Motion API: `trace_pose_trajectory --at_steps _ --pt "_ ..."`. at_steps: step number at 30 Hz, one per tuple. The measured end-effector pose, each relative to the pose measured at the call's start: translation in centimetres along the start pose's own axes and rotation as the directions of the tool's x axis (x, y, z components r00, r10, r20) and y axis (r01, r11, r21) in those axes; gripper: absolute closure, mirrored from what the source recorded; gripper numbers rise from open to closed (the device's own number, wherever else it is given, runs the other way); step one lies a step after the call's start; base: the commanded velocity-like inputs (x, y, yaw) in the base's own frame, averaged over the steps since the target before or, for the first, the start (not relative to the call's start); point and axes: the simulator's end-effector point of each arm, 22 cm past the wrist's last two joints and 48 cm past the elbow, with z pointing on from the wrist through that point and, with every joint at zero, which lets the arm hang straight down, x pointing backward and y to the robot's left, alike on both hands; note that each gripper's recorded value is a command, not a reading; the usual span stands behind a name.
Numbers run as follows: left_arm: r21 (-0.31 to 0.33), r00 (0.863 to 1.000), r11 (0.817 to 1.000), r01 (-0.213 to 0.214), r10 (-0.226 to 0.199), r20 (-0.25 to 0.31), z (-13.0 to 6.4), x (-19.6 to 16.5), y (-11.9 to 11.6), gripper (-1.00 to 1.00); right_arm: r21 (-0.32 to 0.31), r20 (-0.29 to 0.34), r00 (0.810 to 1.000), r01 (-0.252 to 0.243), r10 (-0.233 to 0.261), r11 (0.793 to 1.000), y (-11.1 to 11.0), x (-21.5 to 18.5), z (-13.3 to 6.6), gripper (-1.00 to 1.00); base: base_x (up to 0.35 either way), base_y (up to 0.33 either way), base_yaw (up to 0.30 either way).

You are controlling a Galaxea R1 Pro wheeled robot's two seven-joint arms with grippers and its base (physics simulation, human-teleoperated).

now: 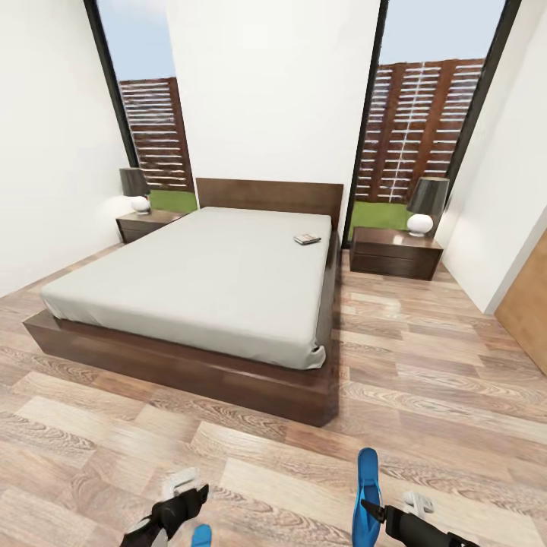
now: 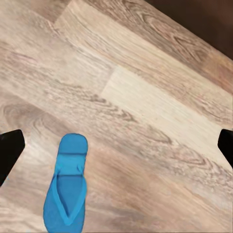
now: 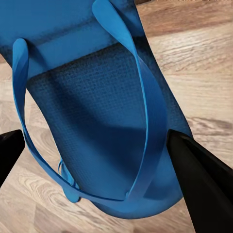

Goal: In the bedroom, move the book from the bed onto either nightstand, and place the two sandals side by side next to the bed.

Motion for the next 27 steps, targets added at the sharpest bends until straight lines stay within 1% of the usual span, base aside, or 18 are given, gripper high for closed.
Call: trace_pose_trajectory --at_steps 1,2,3,4,6,8,10,12,15,18,19,21,22,24,27 --pt "-0.066 1.000 0.998 0.001 0.000 0.016 0.2 -1.5 1.1 -1.00 0.000 -0.001 1.000 0.000 0.000 1.000 0.0 0.0 0.0 1.00 0.000 0.000 0.000" --pt "-0.130 1.000 0.992 0.003 0.000 0.029 0.2 -2.6 2.2 -1.00 0.000 -0.001 1.000 0.000 0.000 1.000 0.0 0.0 0.0 1.00 0.000 0.000 0.000" --pt "-0.182 0.999 0.983 0.006 0.001 0.037 0.1 -3.3 3.2 -1.00 0.000 0.000 1.000 0.000 0.000 1.000 0.0 0.0 0.0 1.00 0.000 0.000 0.000" --pt "-0.216 0.999 0.976 0.008 0.001 0.042 0.0 -3.7 3.9 -1.00 0.000 0.000 1.000 0.000 0.000 1.000 0.0 0.0 0.0 1.00 0.000 0.000 0.000" --pt "-0.253 0.999 0.968 0.010 0.001 0.044 -0.1 -4.0 4.6 -1.00 0.000 0.000 1.000 0.000 0.000 1.000 0.0 0.0 0.0 1.00 0.000 0.000 0.000" --pt "-0.267 0.999 0.964 0.010 0.002 0.043 -0.1 -4.0 4.8 -1.00 0.000 -0.001 1.000 0.000 0.000 1.000 0.0 0.0 0.0 1.00 0.000 0.000 0.000" --pt "-0.274 0.999 0.962 0.006 0.004 0.035 -0.1 -3.7 5.0 -1.00 0.000 -0.001 1.000 0.000 0.000 1.000 0.0 0.0 0.0 1.00 0.000 0.000 0.000" --pt "-0.276 0.999 0.961 -0.009 0.017 0.027 -0.1 -3.3 4.8 -1.00 0.001 0.000 1.000 0.000 0.000 1.000 0.0 0.0 0.0 1.00 0.000 0.000 0.000" --pt "-0.263 0.997 0.962 -0.068 0.074 0.014 0.0 -3.1 4.1 -1.00 0.001 0.000 1.000 0.000 0.000 1.000 0.0 0.0 0.0 1.00 0.000 0.000 0.000" --pt "-0.211 0.993 0.971 -0.112 0.115 0.003 0.3 -2.8 2.4 -1.00 0.001 0.000 1.000 0.000 0.000 1.000 0.0 0.0 0.0 1.00 0.000 0.000 0.000" --pt "-0.180 0.992 0.976 -0.123 0.126 0.003 0.5 -2.7 1.2 -1.00 0.001 0.000 1.000 0.000 0.000 1.000 0.0 0.0 0.0 1.00 0.000 0.000 0.000" --pt "-0.162 0.991 0.978 -0.130 0.134 0.014 0.6 -3.4 0.2 -1.00 0.001 -0.001 1.000 0.000 0.000 1.000 0.0 0.0 0.0 1.00 0.000 0.000 0.000" --pt "-0.155 0.989 0.978 -0.137 0.143 0.028 0.8 -4.4 -0.4 -1.00 0.002 -0.001 1.000 0.000 0.000 1.000 0.0 0.0 0.0 1.00 0.000 0.000 0.000" --pt "-0.152 0.987 0.978 -0.146 0.154 0.048 0.9 -5.7 -0.9 -1.00 0.002 -0.001 1.000 0.000 0.000 1.000 -0.1 0.1 0.0 1.00 0.000 0.000 0.000" --pt "-0.149 0.985 0.978 -0.149 0.160 0.069 1.0 -6.4 -1.1 -1.00 0.002 0.000 1.000 0.000 0.000 1.000 -0.1 0.0 0.0 1.00 0.000 0.000 0.000"
